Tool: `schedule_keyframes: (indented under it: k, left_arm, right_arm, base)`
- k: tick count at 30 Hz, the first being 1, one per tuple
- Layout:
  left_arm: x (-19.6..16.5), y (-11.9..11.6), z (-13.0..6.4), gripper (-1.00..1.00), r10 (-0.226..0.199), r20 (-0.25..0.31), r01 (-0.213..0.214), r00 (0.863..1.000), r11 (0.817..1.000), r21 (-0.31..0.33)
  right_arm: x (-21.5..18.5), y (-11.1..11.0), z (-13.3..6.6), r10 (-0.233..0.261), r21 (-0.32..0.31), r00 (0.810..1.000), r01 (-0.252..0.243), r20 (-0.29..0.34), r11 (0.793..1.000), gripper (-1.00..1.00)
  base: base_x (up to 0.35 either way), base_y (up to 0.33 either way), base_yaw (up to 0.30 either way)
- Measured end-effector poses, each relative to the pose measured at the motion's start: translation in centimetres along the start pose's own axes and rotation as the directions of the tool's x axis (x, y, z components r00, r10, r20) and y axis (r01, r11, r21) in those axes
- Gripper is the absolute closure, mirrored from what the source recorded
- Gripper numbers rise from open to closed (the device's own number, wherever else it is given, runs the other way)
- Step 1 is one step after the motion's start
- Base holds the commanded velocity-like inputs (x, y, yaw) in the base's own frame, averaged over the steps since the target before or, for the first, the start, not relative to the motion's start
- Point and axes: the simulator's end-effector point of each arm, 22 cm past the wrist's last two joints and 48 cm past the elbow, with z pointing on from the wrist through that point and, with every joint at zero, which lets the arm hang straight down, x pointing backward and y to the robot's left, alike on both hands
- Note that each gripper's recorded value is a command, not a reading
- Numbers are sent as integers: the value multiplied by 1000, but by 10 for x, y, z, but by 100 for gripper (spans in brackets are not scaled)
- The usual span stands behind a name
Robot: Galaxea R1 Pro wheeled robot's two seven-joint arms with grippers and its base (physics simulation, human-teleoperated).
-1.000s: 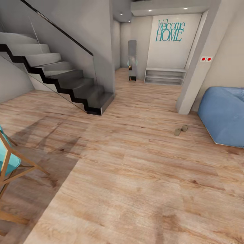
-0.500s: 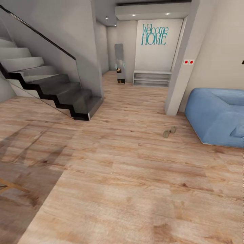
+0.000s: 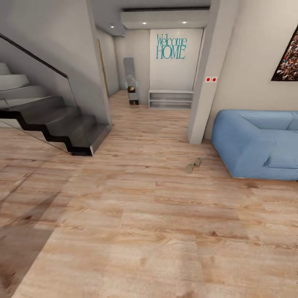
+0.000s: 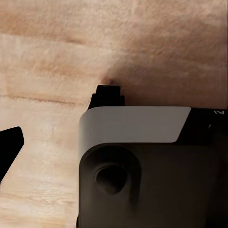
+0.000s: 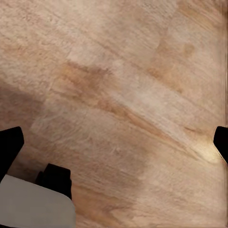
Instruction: Place each of the two pumpkins and all three candles from the living room inside a cabinet in the living room (use any cabinet), then make sure every cabinet is closed, and position the cauldron so it is next to a table in the living room.
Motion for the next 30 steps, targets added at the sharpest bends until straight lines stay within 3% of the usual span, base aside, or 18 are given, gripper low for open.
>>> schedule_keyframes:
  k: [30]
  left_arm:
    - [-2,0,-1,-100,0,4,0,1000,1000,0]
  right_arm:
    - [-1,1,-1,-6,-4,1000,6,1,1000,-100]
  base:
    - [292,-157,-16]
